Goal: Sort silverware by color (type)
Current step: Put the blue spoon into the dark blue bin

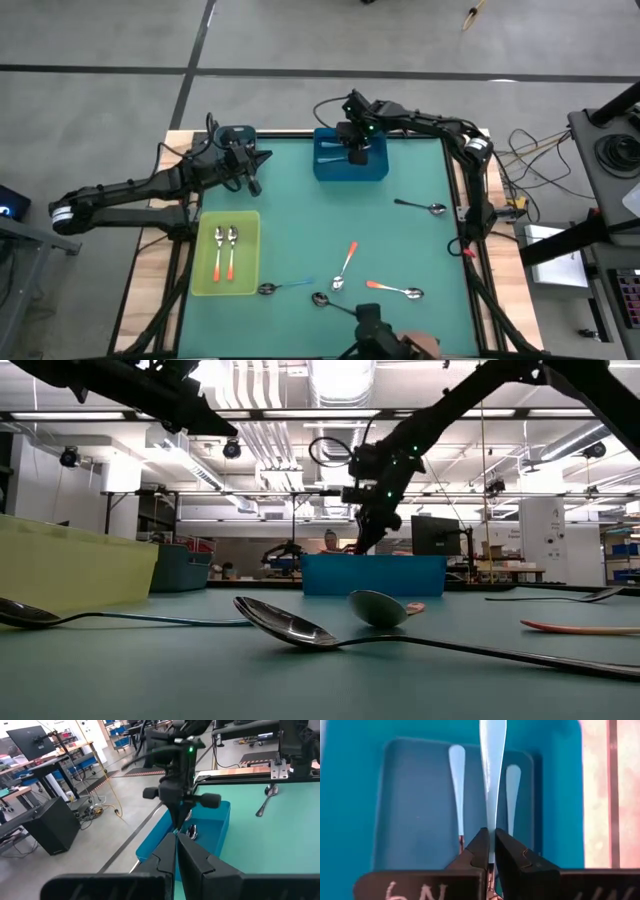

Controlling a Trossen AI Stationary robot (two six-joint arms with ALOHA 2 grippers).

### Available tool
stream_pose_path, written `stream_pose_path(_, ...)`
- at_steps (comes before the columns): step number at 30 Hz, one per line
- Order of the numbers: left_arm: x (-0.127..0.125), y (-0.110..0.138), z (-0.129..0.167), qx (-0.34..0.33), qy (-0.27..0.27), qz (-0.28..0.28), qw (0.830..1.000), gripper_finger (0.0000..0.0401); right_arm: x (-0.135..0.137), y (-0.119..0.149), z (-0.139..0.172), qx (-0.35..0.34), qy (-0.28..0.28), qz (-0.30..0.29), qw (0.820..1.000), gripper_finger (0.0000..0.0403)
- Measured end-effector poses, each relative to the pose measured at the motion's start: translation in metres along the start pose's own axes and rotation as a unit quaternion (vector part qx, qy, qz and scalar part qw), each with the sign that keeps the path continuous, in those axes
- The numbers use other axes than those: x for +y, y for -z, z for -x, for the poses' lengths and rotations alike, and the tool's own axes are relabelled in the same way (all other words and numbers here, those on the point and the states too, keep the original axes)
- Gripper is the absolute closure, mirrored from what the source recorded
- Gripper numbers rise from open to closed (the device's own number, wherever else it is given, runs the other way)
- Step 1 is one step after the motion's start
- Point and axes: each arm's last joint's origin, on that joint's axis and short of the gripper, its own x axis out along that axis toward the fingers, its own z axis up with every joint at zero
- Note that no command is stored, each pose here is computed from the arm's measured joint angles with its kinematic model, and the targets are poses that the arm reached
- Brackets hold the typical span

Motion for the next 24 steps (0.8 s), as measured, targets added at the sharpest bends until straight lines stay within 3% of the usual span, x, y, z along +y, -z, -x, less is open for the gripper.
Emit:
stream_pose_path(14,0.0,0.0,0.0,0.0,-0.001,-0.002,1.0,0.0401,-0.003,0.009,-0.031,0.034,0.021,-0.026,0.999,0.039)
stream_pose_path(24,0.0,0.001,-0.001,0.002,-0.001,-0.002,1.0,0.0401,-0.004,0.008,-0.032,0.028,0.025,-0.051,0.998,0.039)
